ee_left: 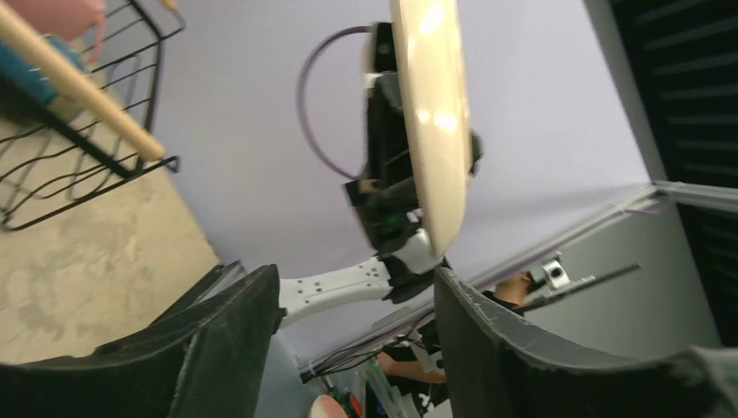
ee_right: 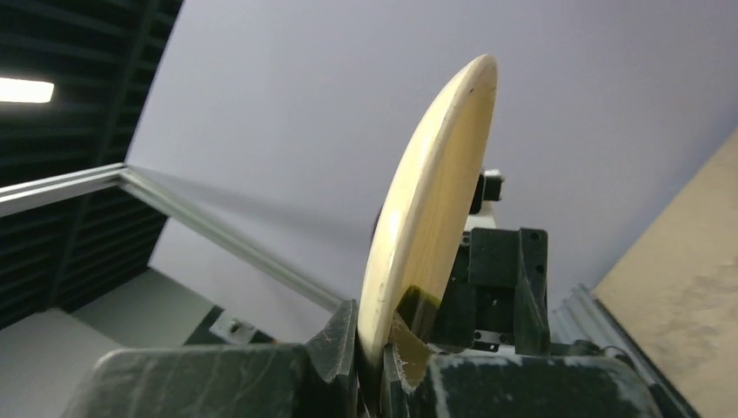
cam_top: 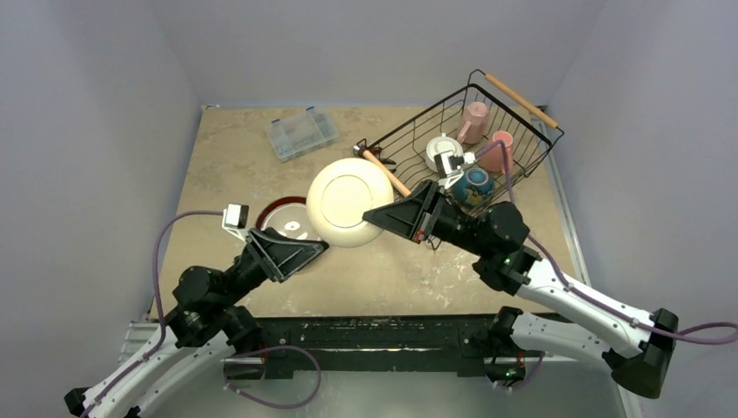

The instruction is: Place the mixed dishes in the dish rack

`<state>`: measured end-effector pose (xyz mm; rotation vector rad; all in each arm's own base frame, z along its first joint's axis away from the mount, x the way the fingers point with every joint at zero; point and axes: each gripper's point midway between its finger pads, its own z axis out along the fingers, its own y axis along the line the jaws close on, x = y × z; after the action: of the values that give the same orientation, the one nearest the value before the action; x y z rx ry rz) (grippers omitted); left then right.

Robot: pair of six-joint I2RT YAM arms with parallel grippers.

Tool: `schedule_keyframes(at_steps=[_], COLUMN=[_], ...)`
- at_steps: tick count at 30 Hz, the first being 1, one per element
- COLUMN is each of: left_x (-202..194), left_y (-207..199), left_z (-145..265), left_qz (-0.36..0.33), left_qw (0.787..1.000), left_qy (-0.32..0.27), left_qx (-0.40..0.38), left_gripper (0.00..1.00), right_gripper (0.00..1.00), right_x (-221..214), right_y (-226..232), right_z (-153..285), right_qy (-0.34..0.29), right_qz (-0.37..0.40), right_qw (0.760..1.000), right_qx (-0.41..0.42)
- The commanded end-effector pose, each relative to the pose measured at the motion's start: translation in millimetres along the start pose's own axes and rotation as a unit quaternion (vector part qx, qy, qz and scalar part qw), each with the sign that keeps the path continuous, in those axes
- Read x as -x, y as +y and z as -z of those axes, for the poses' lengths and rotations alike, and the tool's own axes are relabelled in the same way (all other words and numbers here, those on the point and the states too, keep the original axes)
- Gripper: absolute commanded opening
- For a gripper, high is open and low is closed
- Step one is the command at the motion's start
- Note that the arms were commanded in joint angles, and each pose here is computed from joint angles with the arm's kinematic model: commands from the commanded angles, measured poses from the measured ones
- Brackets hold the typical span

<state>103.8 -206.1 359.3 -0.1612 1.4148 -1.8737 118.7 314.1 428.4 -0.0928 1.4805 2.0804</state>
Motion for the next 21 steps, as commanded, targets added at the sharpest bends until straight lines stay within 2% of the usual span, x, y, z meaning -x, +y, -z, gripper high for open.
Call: schedule_keyframes(at_steps=[1, 4, 6, 8, 10, 12, 14, 16, 21], left_x=[2, 6, 9, 9, 10, 11, 11, 10, 4], left_y=[35, 49, 49, 47, 45, 43, 42, 43, 46], left_z=[28, 54, 66, 74, 79, 82, 82, 82, 81], left_qz=[-0.042, -0.059, -0.071, -0.079, -0.086, -0.09, -0.091, -0.089, -0.079], left_qw=[0.99, 0.975, 0.968, 0.964, 0.962, 0.961, 0.961, 0.961, 0.96], left_qy=[0.004, 0.006, 0.009, 0.016, 0.02, 0.02, 0.021, 0.025, 0.036], left_qx=[0.134, 0.212, 0.238, 0.252, 0.259, 0.262, 0.261, 0.262, 0.265], left_gripper=[0.69, 0.74, 0.75, 0.75, 0.75, 0.75, 0.76, 0.76, 0.76], right_gripper=[0.0, 0.0, 0.0, 0.0, 0.0, 0.0, 0.0, 0.0, 0.0], right_x=[47, 82, 109, 127, 145, 159, 163, 165, 169], right_y=[26, -2, -29, -62, -86, -109, -131, -152, -195], right_z=[6, 25, 50, 82, 105, 124, 135, 149, 178], right_qy=[-0.07, -0.114, -0.145, -0.156, -0.163, -0.168, -0.159, -0.165, -0.199], right_qz=[0.135, 0.192, 0.223, 0.244, 0.255, 0.241, 0.212, 0.178, 0.124], right_qw=[0.984, 0.945, 0.893, 0.83, 0.788, 0.774, 0.783, 0.782, 0.754], right_qx=[-0.089, -0.24, -0.364, -0.477, -0.536, -0.561, -0.562, -0.574, -0.613])
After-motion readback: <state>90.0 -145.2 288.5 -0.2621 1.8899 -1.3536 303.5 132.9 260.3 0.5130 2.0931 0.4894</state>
